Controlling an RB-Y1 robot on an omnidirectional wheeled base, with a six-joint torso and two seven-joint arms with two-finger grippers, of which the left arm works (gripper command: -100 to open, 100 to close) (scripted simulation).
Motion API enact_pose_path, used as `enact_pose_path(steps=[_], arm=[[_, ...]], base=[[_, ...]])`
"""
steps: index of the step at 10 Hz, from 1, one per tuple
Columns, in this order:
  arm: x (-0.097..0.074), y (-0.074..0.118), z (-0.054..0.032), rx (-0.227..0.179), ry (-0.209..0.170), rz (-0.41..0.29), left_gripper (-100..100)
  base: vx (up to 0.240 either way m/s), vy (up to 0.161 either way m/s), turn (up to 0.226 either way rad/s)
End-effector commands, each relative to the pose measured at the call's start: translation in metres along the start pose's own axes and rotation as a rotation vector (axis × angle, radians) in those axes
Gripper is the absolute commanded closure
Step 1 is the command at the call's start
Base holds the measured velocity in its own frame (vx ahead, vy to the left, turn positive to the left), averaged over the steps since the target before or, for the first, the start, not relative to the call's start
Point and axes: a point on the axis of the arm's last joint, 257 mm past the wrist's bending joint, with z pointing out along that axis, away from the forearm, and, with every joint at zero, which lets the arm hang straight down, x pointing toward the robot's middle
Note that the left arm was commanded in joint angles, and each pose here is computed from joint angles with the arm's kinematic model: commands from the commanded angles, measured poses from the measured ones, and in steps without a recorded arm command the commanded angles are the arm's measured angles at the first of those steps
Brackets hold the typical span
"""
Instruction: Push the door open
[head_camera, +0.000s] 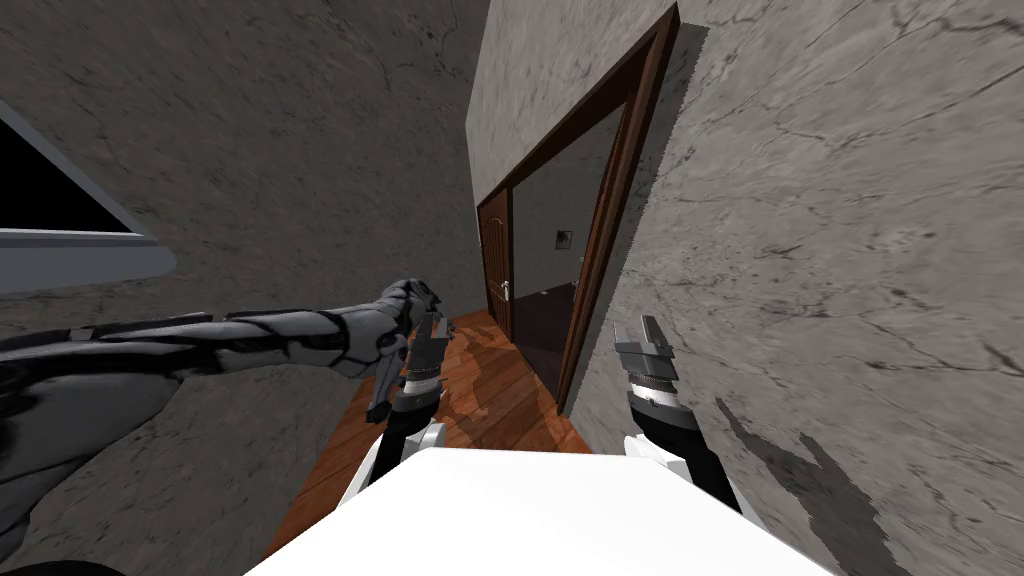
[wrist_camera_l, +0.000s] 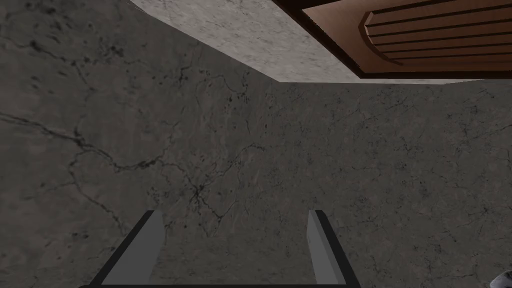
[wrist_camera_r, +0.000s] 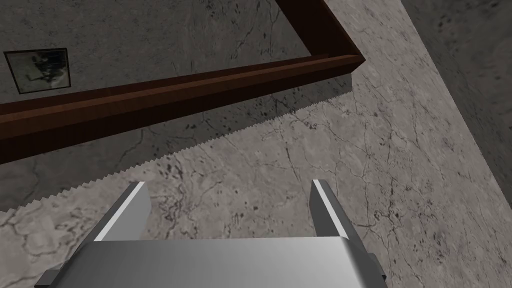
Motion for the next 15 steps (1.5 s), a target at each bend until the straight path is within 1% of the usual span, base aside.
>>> enact_pose_path(steps=[1,3,7,11,12,13,14,15], arm=[[0.011,0.007,-0.001,-0.001,0.036,-0.024,-100],[0.02,0.013,-0.0021,-0.002,0.067,-0.046,-100],[0.046,0.03,-0.0066,-0.01,0.153,-0.109,-100],[0.071,0.047,-0.013,-0.022,0.24,-0.172,-100],[0.075,0.05,-0.014,-0.024,0.252,-0.18,-100],[0.081,0.054,-0.0162,-0.028,0.276,-0.196,-100],[0.085,0.057,-0.0174,-0.031,0.288,-0.205,-100],[0.092,0.062,-0.0199,-0.036,0.313,-0.221,-100]], base=[[0.108,0.0,0.007],[0.152,0.032,0.016],[0.186,0.035,0.013],[0.173,0.016,0.014],[0.176,0.016,0.009],[0.165,0.044,0.014],[0.127,0.027,0.005],[0.128,0.027,0.017]])
